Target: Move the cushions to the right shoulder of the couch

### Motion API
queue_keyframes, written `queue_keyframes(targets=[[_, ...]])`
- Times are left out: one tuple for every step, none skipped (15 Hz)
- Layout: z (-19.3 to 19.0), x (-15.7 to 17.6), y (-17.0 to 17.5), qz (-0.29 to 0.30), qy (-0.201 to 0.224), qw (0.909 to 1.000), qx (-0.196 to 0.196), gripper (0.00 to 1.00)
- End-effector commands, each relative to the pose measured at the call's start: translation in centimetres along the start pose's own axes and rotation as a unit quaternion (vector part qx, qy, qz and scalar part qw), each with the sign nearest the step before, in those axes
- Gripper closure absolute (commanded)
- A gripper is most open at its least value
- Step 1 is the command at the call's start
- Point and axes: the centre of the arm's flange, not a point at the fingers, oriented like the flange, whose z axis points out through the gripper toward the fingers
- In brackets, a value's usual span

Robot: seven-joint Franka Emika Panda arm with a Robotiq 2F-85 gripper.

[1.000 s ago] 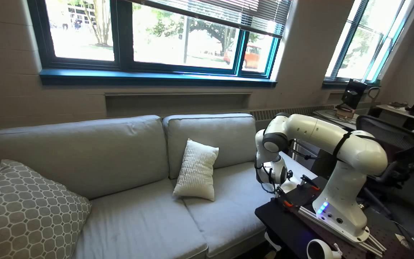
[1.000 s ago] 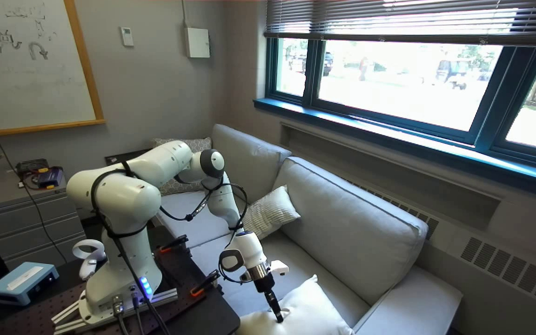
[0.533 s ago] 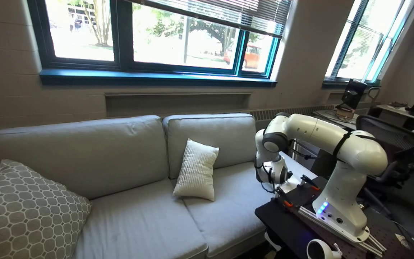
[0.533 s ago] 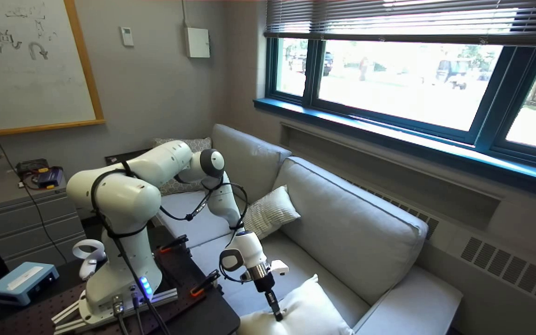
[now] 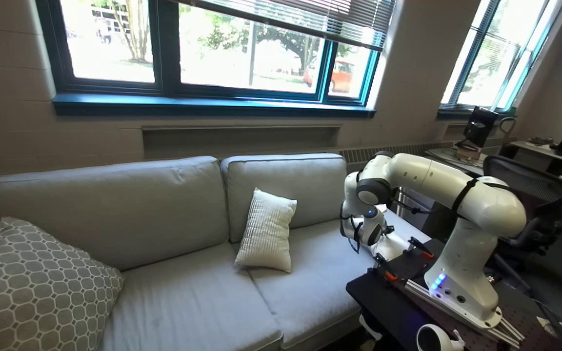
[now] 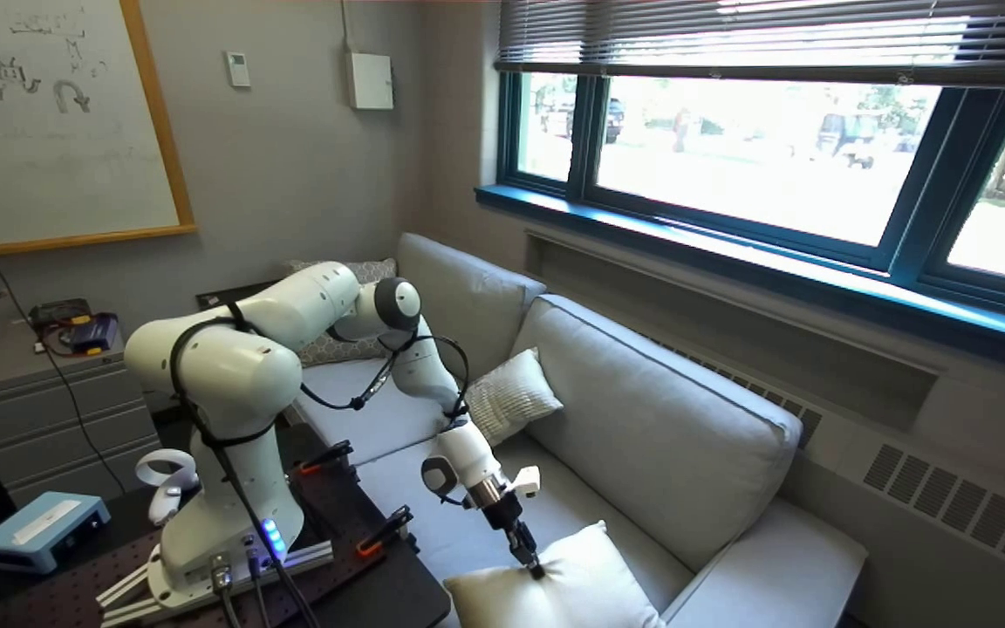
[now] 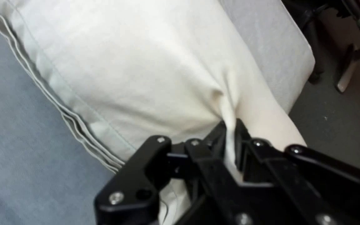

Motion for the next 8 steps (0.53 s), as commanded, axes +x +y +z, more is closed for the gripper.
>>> queue_keyframes(targets=[[-2.9,-5.3,6.0,0.071,-0.060,0.9956,0.016,0.94],[-4.0,-6.4,6.2,0.088,-0.073,0.9934,0.012,0.94],[-4.9,-7.6,6.5,0.104,-0.091,0.9903,0.013,0.94],[-5.9,-8.7,6.6,0.120,-0.107,0.9869,0.013,0.94],[-6.7,-9.8,6.8,0.134,-0.122,0.9834,0.014,0.94],[-7.5,-10.8,6.6,0.149,-0.136,0.9794,0.011,0.94],[-8.2,-11.8,6.3,0.157,-0.150,0.9761,0.007,0.94],[-8.6,-12.8,6.2,0.158,-0.159,0.9747,0.000,0.94]])
